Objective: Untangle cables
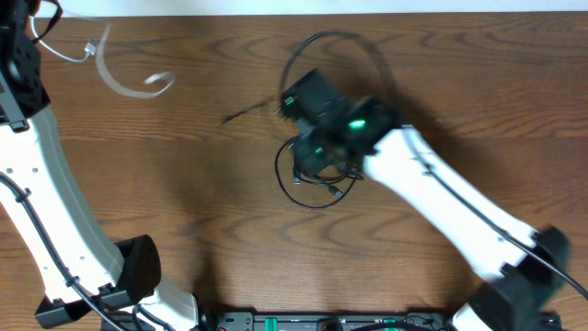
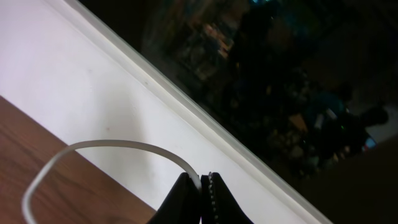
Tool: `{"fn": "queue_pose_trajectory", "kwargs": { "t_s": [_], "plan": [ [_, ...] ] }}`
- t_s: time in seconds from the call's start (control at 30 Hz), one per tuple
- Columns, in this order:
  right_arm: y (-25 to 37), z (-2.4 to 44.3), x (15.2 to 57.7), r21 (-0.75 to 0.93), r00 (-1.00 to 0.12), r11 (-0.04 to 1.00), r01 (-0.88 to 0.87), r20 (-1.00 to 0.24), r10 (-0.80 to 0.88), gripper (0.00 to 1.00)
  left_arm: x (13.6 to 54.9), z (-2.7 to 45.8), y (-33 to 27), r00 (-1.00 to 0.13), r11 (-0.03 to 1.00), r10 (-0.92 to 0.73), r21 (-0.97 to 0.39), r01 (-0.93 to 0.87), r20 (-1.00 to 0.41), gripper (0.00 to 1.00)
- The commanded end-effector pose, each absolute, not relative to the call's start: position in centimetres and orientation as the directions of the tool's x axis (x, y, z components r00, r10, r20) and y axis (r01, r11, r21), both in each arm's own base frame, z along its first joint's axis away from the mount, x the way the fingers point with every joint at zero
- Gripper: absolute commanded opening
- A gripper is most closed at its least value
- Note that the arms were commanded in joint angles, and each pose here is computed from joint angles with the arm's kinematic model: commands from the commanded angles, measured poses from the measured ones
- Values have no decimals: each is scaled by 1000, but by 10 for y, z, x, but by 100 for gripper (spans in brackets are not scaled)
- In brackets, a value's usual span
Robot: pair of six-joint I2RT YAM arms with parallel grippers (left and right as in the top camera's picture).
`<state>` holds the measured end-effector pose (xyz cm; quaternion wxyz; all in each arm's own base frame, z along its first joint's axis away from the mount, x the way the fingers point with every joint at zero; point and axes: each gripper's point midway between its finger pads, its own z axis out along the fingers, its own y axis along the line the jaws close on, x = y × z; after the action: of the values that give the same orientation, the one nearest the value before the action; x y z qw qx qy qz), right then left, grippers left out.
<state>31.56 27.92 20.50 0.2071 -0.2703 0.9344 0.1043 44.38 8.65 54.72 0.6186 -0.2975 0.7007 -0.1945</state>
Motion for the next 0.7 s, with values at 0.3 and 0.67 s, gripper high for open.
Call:
{"fn": "queue_pose_trajectory", "kwargs": {
  "t_s": [0.3,0.67],
  "plan": [
    [269,210,306,107,-804,862,-495,-433,-408,1,452,571,53,-108,791,-602,-609,53,-791,7],
    [304,205,302,226,-786,805,-548,-468,-404,11,474,548,46,-165,782,-608,-621,41,-777,8]
  ]
}}
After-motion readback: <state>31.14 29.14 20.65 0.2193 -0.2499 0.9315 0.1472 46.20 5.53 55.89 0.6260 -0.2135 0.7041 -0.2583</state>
